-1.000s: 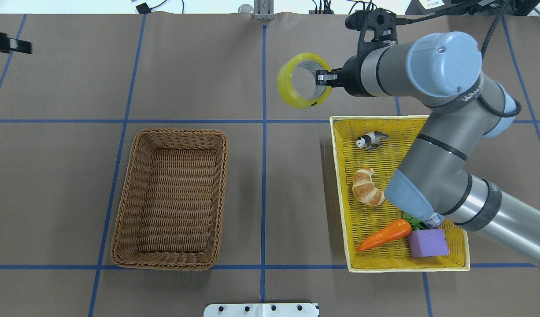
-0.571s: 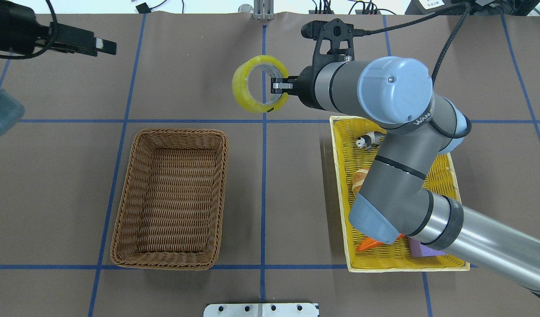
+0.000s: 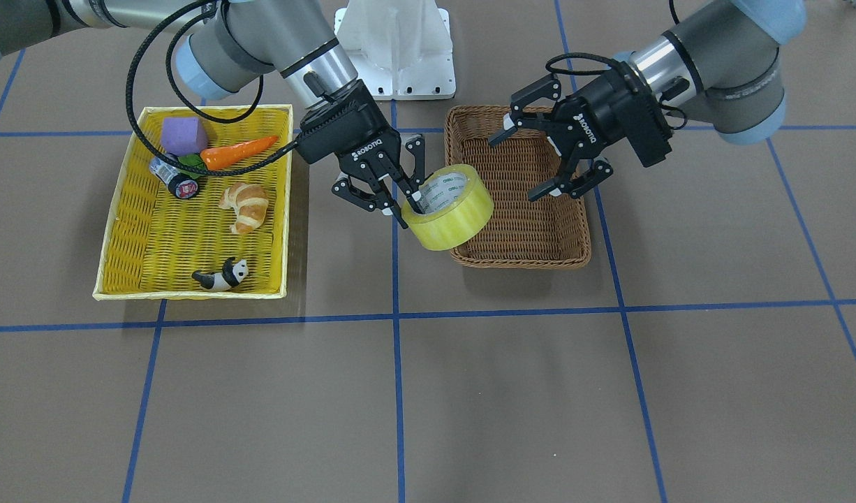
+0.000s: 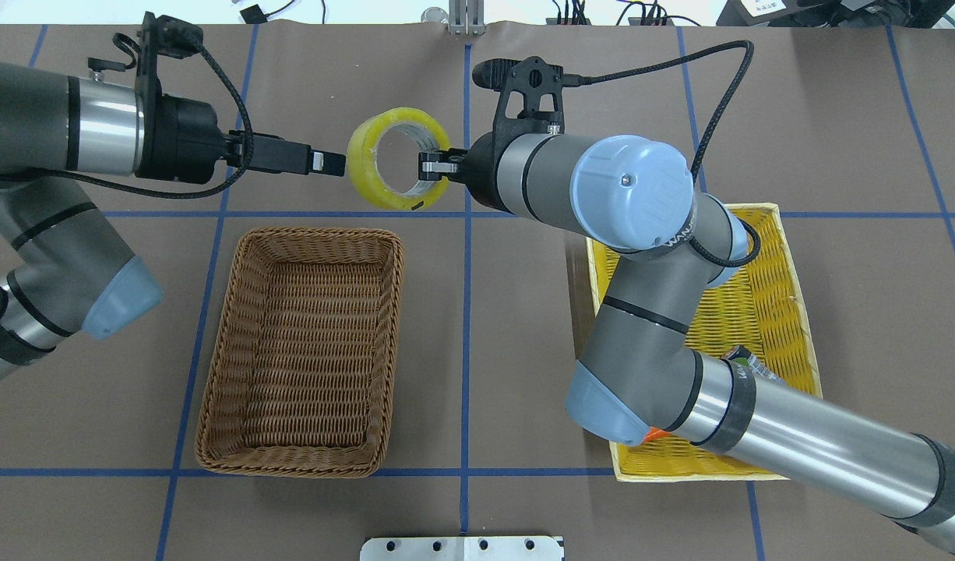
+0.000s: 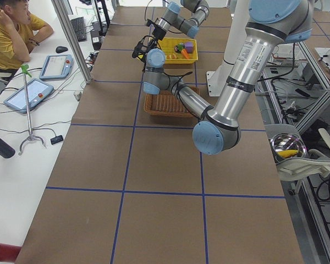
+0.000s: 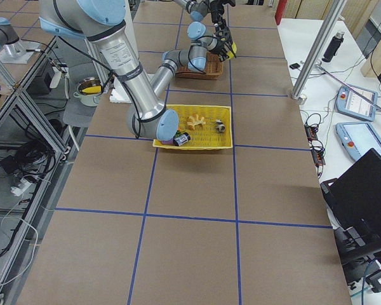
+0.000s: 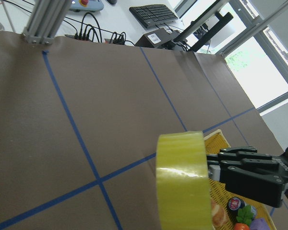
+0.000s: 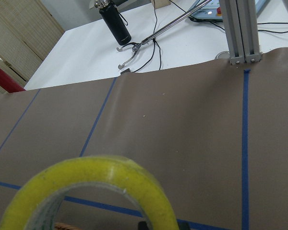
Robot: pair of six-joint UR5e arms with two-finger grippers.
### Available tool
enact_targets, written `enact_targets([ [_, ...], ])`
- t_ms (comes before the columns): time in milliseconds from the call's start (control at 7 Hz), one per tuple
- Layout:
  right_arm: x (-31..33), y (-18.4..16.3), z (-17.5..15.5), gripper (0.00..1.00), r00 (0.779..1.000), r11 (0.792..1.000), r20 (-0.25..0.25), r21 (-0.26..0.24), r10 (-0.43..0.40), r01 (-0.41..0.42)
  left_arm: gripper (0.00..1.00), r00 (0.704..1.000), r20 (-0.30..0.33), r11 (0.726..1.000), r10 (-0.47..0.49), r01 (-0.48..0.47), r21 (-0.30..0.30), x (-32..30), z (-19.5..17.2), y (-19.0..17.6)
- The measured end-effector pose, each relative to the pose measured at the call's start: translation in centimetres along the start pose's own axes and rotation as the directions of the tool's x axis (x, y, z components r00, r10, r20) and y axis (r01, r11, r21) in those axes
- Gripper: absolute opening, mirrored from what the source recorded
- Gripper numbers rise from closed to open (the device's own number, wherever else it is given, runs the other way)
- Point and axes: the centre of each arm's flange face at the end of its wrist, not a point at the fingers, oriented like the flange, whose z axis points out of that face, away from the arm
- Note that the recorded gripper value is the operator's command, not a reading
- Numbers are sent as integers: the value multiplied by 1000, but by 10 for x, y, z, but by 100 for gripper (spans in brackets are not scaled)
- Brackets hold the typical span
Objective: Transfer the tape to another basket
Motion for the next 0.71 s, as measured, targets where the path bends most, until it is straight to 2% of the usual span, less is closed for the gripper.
enact_targets([
  [571, -13, 8, -2, 0, 1000, 1000, 23, -10, -2, 2, 99, 1000, -8, 1000, -2, 2, -1, 2, 13, 7],
  [714, -16, 10, -2, 0, 1000, 1000, 29, -13, -2, 2, 79, 1000, -8, 1000, -2, 2, -2, 2, 14, 7],
])
